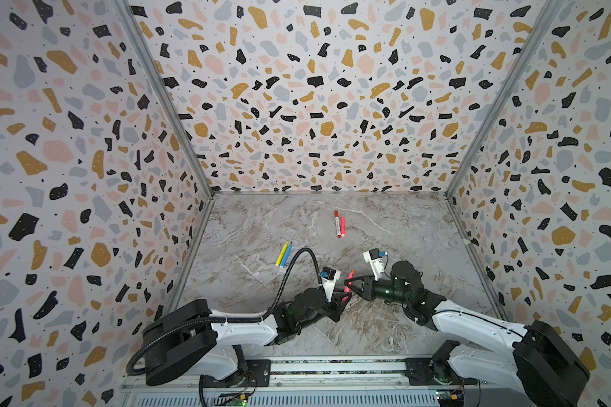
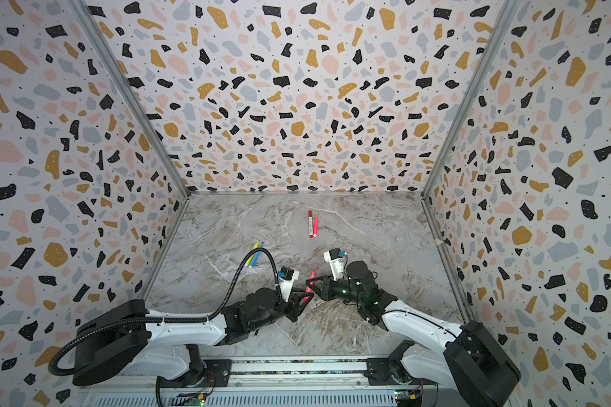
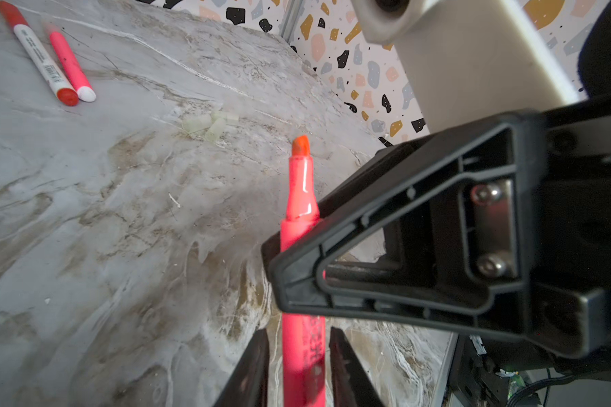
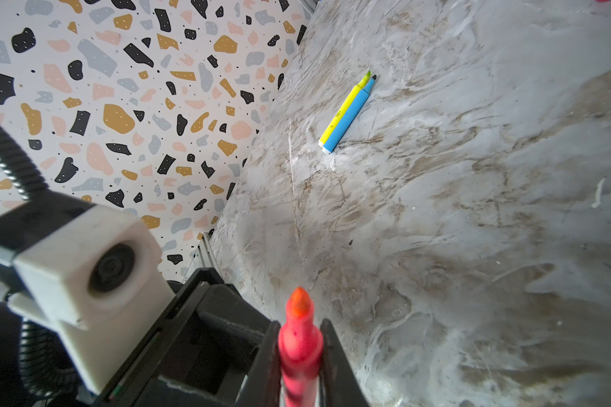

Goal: Insert the pens into the pen caps

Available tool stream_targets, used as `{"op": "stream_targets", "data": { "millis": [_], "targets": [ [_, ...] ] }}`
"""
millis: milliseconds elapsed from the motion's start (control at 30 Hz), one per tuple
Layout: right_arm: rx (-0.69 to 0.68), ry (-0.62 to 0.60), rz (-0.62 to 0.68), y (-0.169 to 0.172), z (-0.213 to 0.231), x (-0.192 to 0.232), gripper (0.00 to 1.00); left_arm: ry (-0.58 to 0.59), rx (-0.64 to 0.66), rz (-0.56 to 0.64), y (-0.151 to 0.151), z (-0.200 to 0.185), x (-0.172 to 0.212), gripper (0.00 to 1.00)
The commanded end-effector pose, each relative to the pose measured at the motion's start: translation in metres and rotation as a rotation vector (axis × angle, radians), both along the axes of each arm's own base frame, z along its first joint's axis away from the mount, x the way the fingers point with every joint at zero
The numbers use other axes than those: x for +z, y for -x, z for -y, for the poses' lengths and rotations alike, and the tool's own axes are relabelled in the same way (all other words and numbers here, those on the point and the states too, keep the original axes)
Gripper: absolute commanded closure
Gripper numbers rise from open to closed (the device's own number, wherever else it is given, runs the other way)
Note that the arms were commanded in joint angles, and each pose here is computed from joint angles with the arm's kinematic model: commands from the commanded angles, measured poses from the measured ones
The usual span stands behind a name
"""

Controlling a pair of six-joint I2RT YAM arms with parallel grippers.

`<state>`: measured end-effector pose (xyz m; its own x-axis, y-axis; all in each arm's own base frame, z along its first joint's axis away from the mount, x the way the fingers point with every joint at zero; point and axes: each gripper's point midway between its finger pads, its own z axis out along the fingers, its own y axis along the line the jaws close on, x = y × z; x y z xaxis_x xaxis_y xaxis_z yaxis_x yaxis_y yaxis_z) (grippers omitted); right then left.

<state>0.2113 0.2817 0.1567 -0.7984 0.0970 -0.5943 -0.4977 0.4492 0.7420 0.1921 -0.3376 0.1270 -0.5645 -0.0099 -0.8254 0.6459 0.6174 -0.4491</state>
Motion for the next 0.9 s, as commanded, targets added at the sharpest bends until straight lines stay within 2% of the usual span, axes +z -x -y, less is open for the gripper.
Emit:
{"op": "stream_targets", "data": {
  "millis": [0, 200, 300, 567, 600, 700, 867],
  "targets": [
    [0.008, -0.013, 0.038, -0.001, -0.002, 0.011, 0.88, 0.055, -0.009, 0.018, -0.002, 0.008, 0.015, 0.72],
    [0.013, -0.020, 0.030, 0.002, -0.002, 0.009, 0.88, 0.064, -0.009, 0.023, -0.002, 0.009, 0.018, 0.93],
    [0.010, -0.021, 0.028, 0.003, -0.001, 0.009, 0.88, 0.064, -0.006, 0.026, -0.003, 0.008, 0.018, 1.00],
    [0.003, -0.026, 0.037, 0.003, 0.001, 0.013, 0.88, 0.051, 0.021, 0.017, -0.005, 0.003, 0.015, 1.00],
    [0.006, -0.029, 0.038, 0.003, 0.000, 0.014, 0.88, 0.049, 0.020, 0.015, -0.005, 0.004, 0.015, 0.93],
    [0.012, -0.040, 0.043, 0.003, -0.001, 0.018, 0.88, 0.048, 0.011, 0.008, -0.004, 0.007, 0.013, 0.82],
    [0.016, -0.044, 0.044, 0.004, -0.002, 0.020, 0.88, 0.050, 0.015, 0.007, -0.005, 0.006, 0.014, 0.78]
  ]
}}
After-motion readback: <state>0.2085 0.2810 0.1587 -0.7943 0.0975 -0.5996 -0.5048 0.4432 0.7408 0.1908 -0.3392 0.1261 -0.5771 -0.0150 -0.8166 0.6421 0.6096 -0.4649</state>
